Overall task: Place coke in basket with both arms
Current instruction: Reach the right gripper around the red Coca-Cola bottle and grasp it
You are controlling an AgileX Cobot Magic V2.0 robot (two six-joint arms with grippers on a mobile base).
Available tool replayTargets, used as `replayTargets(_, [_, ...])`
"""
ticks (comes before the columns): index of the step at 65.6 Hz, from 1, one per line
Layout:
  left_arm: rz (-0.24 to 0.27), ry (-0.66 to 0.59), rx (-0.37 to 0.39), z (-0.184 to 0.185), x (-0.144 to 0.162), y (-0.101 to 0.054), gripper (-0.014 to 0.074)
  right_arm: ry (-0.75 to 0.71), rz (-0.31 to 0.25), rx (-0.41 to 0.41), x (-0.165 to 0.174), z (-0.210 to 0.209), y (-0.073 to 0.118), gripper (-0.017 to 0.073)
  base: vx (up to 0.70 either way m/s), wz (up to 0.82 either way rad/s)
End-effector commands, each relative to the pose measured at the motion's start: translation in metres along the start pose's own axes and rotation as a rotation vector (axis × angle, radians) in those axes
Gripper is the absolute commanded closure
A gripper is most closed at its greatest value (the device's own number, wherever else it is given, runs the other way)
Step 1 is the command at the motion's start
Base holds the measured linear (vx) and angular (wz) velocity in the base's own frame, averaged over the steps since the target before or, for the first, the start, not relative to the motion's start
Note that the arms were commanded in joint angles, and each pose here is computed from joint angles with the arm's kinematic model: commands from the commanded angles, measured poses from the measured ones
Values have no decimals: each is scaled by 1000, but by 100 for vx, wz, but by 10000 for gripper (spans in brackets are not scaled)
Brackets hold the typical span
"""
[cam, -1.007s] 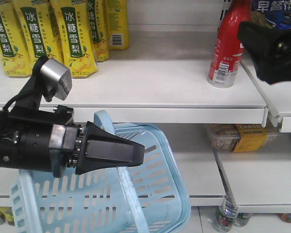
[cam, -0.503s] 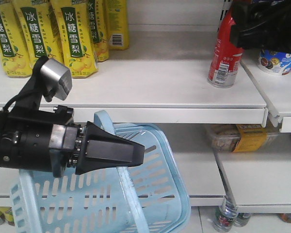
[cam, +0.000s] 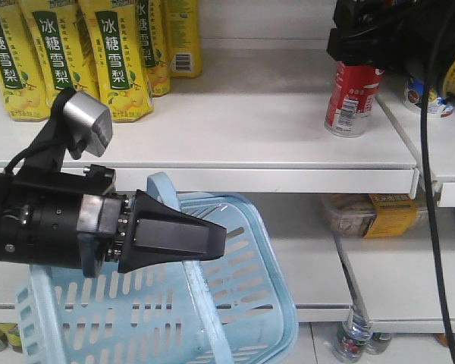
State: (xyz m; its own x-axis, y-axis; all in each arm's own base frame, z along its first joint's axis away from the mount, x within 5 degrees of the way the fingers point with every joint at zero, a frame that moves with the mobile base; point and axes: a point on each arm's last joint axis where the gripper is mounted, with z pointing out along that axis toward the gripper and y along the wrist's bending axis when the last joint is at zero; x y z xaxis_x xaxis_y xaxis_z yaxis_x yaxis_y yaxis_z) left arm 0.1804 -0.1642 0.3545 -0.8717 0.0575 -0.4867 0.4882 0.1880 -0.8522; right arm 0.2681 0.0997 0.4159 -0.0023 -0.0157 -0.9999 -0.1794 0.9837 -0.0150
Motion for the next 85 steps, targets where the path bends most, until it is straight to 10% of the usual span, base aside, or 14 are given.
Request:
replayTargets(1, [15,-50,92,-4,-4,-21,600,-83,-6,56,-23,0,-7,3,0,0])
replayTargets(18, [15,-50,92,-4,-4,-21,600,-91,11,96,-26,10,-8,88,0,0])
replayTargets(35, [15,-50,92,-4,-4,-21,600,-93,-4,78,-27,8,-7,576,0,0])
replayTargets(48, [15,-50,92,-4,-4,-21,600,-120,-13,-128,-41,-14,7,567,0,0])
replayTargets(85, [15,-50,92,-4,-4,-21,600,45,208,-610,20,-116,26,563,0,0])
